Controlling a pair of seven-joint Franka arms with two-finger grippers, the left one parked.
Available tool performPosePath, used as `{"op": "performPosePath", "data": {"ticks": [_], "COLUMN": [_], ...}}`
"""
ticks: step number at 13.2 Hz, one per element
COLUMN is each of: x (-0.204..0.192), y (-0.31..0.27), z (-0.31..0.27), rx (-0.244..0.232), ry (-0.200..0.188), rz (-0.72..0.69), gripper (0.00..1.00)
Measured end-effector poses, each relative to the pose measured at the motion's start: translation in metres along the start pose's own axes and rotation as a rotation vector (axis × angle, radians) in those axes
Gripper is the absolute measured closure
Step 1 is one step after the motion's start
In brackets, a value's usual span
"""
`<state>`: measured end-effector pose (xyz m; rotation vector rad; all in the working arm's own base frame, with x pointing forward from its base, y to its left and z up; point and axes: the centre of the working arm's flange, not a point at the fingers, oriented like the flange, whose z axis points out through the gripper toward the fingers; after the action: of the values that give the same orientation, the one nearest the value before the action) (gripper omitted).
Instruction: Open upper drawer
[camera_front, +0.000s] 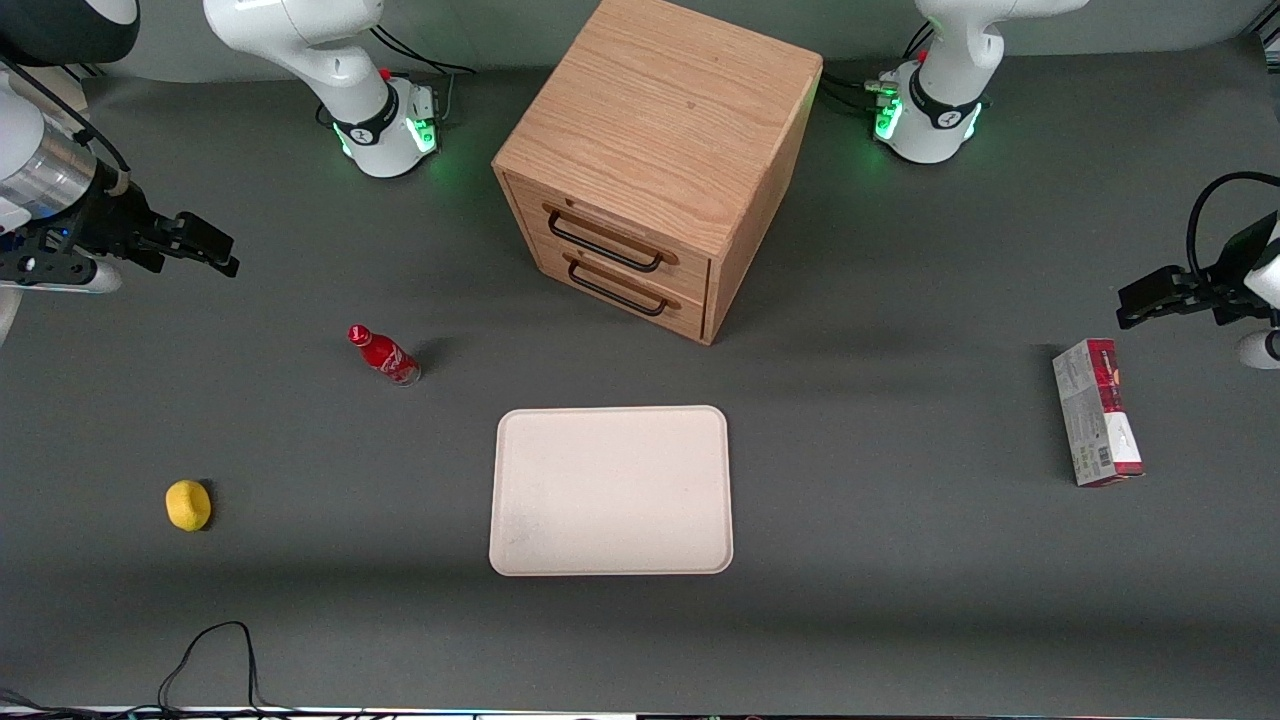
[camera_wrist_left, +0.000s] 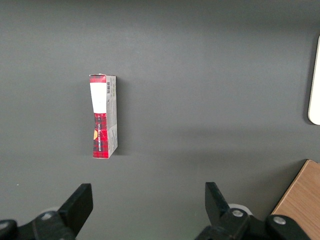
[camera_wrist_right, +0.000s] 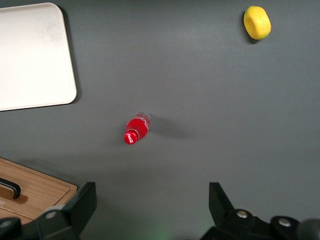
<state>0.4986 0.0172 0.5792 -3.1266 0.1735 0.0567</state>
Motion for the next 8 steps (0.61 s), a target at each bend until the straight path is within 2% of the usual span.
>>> {"op": "performPosePath", "data": {"ticks": [5, 6, 8], "x": [0.011, 0.018, 0.022], "y": [-0.013, -0.029, -0.097], "z": [0.001, -0.001, -0.005], "rx": [-0.005, -0.010, -0.020], "ry": [0.017, 0.026, 0.043], "rz": [-0.017, -0.041, -0.155], "gripper": [0.00, 0.00, 0.00]}}
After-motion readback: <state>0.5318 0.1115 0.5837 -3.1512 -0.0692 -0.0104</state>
